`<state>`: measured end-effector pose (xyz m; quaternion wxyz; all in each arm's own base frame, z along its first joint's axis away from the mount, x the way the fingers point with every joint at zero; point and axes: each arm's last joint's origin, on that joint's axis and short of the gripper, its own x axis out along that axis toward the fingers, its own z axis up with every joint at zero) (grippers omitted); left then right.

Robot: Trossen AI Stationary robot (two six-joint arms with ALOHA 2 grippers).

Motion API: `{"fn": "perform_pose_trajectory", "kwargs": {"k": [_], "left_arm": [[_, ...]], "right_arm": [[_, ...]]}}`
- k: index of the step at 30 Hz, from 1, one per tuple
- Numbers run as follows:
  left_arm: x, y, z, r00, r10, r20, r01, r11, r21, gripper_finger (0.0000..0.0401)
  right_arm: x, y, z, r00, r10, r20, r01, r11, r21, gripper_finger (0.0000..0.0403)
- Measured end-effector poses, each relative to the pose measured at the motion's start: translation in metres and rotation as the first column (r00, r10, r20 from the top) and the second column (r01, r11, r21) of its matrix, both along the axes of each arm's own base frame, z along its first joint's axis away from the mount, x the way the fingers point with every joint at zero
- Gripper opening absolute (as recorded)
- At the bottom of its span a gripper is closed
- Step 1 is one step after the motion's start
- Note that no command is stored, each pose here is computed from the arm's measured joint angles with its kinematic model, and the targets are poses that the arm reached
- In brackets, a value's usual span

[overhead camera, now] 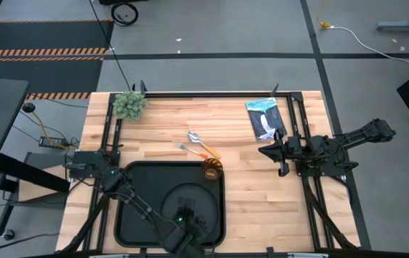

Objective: Pick and place plate/cup/fork/spoon on tray
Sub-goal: Put the orange fork on the black tray on the left of the black plate

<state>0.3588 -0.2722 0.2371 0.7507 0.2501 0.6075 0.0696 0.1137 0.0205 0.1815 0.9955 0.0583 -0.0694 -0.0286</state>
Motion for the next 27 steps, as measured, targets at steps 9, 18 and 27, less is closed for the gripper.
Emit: {"fn": "perform_pose_trajectory", "kwargs": {"k": [9, 18, 27], "left_arm": [[0.009, 0.048, -0.021, 0.985, -0.038, -0.17, 0.055, 0.994, 0.094, 0.0007], [-0.009, 0.1, -0.014, 0.991, 0.014, -0.135, -0.008, 0.999, 0.048, 0.0005], [-0.026, 0.147, -0.022, 1.0, -0.012, -0.012, 0.01, 0.996, -0.092, 0.0008]], "right_arm": [[0.0, 0.0, 0.0, 1.0, -0.001, 0.0, 0.001, 1.0, 0.0, 0.0023], [0.0, 0.0, 0.0, 1.0, 0.0, 0.0, 0.0, 1.0, 0.0, 0.0023], [0.0, 0.0, 0.0, 1.0, 0.0, 0.0, 0.0, 1.0, 0.0, 0.0023]]}}
